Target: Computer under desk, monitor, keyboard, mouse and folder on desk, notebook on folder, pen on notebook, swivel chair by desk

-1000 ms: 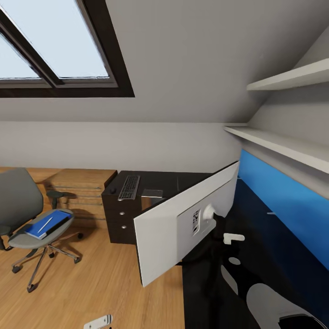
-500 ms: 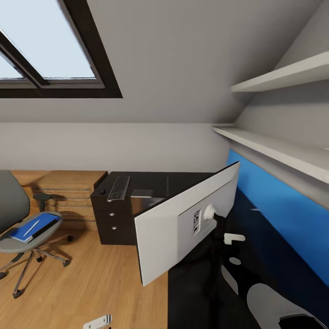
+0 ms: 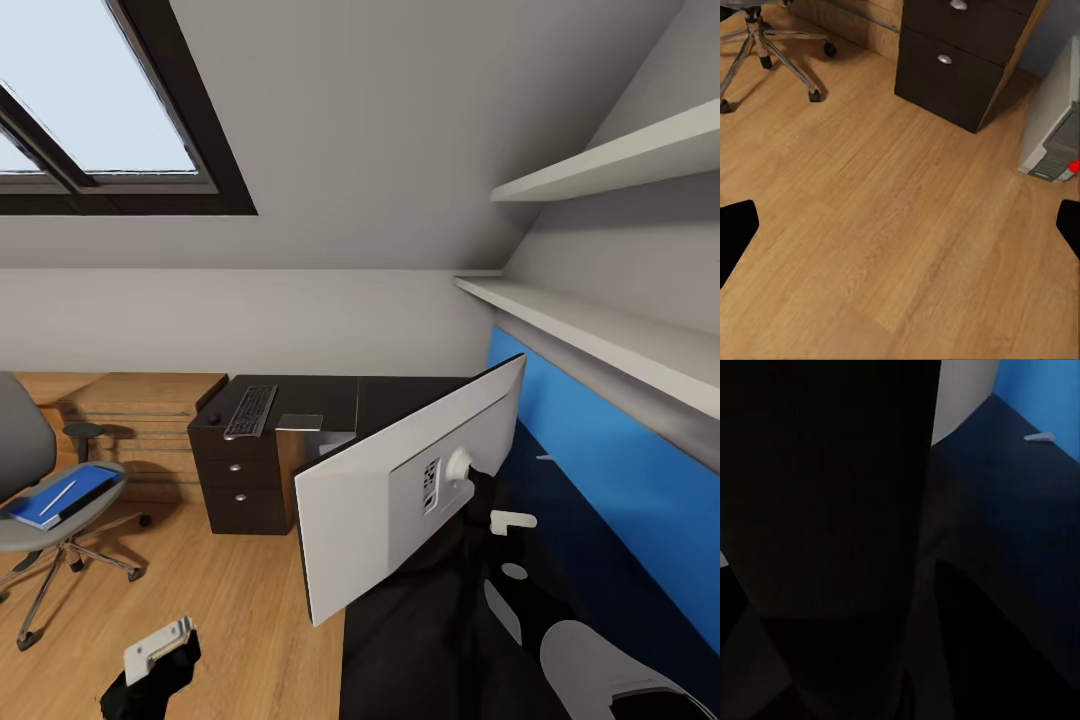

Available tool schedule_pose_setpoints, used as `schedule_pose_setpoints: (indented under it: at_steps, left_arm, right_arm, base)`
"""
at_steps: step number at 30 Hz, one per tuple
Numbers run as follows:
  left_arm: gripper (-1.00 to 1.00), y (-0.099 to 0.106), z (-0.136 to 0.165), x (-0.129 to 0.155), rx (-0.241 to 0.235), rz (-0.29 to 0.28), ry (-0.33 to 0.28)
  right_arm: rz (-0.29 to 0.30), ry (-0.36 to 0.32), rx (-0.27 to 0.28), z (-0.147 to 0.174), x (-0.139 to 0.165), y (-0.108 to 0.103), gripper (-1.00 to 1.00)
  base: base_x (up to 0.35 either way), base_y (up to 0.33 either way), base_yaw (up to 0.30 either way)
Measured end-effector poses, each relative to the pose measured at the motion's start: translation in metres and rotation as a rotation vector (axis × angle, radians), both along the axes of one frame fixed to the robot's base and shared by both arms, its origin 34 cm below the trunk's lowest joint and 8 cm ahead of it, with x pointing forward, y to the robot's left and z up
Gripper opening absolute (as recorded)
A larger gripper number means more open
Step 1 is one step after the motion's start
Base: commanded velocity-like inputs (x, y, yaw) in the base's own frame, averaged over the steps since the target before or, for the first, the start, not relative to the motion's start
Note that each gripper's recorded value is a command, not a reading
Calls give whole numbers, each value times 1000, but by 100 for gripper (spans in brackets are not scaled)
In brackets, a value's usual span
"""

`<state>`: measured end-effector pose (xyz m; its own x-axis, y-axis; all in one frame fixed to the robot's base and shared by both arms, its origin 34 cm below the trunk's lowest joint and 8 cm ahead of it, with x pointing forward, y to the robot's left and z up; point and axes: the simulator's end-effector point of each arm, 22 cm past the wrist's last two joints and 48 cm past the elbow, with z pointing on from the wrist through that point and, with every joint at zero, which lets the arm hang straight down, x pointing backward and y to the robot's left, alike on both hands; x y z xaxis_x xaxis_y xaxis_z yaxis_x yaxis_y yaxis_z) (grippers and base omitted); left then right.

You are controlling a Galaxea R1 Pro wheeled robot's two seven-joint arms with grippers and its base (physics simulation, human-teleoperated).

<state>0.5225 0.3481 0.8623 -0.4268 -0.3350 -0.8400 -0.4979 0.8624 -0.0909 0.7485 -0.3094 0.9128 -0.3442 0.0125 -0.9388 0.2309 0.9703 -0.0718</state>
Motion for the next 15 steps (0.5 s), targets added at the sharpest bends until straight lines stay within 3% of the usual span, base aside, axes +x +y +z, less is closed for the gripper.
schedule_pose_setpoints:
  at_steps: [5, 15]
  left_arm:
    - [100, 29, 28, 2, -12, 61, -24]
    - [100, 33, 34, 2, -47, 82, -42]
  right_arm:
    - [0, 0, -1, 0, 0, 0, -100]
    - [-1, 1, -2, 0, 0, 0, -100]
  base:
    - [0, 0, 0]
    - [0, -9, 0]
